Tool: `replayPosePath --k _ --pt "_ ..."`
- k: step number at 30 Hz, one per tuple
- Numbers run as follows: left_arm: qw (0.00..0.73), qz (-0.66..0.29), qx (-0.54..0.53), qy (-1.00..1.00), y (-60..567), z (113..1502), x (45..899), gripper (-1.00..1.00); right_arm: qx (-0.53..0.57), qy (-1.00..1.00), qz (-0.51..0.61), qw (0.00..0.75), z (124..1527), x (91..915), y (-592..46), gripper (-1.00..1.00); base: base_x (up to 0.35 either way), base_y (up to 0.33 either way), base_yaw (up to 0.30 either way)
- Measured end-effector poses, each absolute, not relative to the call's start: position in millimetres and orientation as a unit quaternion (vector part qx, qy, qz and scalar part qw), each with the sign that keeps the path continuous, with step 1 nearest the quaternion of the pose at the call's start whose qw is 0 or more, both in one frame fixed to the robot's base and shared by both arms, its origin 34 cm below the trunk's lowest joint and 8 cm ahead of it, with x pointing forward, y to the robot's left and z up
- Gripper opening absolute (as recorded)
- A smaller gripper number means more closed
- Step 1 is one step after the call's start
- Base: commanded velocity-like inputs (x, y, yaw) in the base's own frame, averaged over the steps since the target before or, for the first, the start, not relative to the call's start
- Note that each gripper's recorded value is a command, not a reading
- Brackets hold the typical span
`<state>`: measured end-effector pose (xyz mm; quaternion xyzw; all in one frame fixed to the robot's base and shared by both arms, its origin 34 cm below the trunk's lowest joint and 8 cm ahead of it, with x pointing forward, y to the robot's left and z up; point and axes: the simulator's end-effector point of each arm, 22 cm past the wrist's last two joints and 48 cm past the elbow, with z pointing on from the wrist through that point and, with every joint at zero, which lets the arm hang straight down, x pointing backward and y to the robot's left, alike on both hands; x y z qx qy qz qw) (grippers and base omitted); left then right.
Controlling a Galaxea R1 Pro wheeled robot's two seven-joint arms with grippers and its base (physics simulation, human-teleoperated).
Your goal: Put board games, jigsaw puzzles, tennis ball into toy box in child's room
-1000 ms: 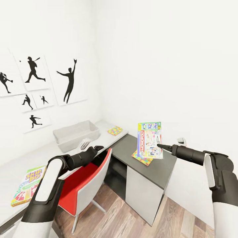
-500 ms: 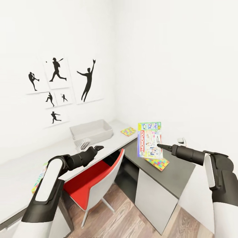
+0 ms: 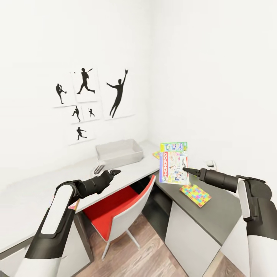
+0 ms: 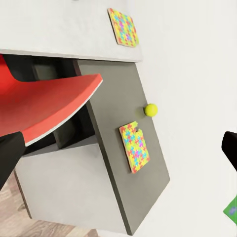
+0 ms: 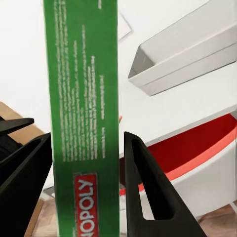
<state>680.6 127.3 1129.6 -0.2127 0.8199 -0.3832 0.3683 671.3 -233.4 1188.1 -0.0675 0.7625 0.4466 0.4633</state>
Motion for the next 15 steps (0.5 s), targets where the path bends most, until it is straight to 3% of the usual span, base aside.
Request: replayPosePath --k 6,15 --pt "0.368 -0.383 -0.212 0.82 127.0 1129.8 680.7 1.0 -0.068 0.763 0.447 0.463 1187.9 671.5 -233.1 -1.0 0.068 -0.148 0.142" --pt "0.368 -0.384 -0.212 0.82 126.0 1129.7 680.5 1.0 -0.068 0.763 0.447 0.463 1187.9 671.6 -233.0 -1.0 0.014 -0.031 0.237"
